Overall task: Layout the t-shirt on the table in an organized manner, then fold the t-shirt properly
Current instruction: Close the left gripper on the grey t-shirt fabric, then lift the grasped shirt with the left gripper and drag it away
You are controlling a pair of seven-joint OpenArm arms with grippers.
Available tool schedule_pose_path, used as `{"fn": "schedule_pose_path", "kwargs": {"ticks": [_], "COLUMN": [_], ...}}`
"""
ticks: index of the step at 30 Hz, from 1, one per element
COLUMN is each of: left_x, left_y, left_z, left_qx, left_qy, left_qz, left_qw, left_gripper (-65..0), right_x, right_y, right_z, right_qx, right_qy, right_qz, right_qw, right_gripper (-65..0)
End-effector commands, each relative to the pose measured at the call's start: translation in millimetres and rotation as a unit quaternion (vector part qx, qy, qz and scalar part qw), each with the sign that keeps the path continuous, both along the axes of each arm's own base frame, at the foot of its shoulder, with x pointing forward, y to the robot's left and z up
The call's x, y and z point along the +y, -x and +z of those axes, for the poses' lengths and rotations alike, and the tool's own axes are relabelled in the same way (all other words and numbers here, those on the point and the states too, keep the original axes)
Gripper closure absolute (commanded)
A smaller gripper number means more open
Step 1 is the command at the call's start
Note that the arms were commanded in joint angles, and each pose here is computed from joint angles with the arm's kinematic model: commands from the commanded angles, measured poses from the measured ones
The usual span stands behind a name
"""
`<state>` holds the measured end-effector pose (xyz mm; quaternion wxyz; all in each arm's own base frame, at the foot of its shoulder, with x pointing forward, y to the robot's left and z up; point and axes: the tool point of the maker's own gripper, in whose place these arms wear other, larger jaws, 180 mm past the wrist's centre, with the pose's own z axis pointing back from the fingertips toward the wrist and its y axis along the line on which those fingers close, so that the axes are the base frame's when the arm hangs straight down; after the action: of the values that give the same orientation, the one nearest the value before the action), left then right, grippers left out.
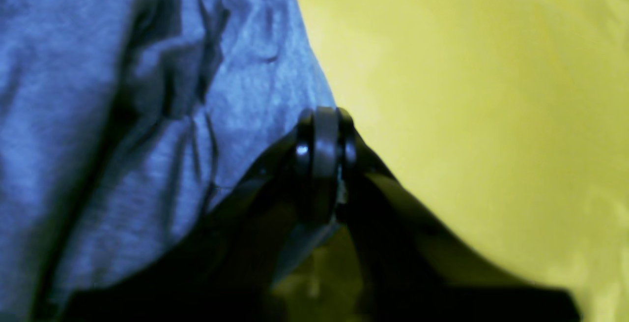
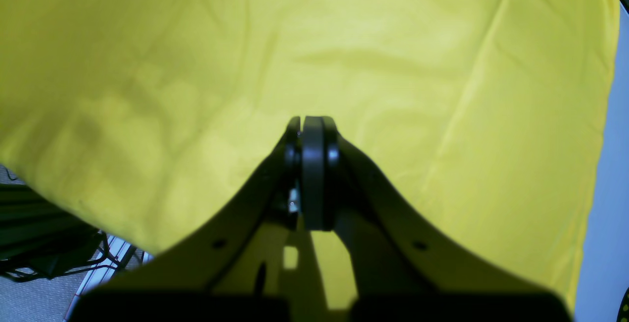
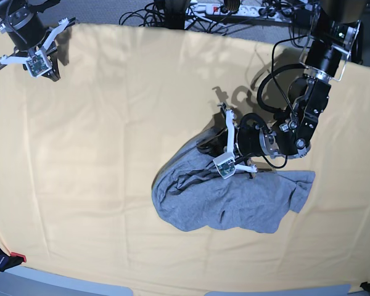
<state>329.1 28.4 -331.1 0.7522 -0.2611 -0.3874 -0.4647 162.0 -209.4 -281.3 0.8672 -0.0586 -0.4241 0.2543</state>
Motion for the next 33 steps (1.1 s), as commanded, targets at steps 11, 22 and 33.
{"fn": "schedule_pose_path", "kwargs": {"ticks": [11,22,33], "left_x": [-1.2,-33.1,-50.9], "left_y": [-9.1,18.6,77.3], "left_z": [-10.5,44.7,81.1], "left_qx": [-0.004,0.096,0.201], "left_qy": [0.013,0.108,0.174], "left_qz": [0.015,-0.050,-0.167], "left_qw": [1.000,0.988,0.950], "left_gripper": [0.0,0.0,0.0], "right_x": [1.6,1.6,1.6], "right_y": [-3.1,-3.2,-3.0], "right_z": [8.4,8.4,8.4], "right_qx": [-0.015,-0.015,-0.015], "right_qy": [-0.001,-0.001,-0.001], "right_qz": [0.005,0.005,0.005], "right_qw": [0.9999,0.9999,0.9999], "right_gripper": [0.0,0.0,0.0]}}
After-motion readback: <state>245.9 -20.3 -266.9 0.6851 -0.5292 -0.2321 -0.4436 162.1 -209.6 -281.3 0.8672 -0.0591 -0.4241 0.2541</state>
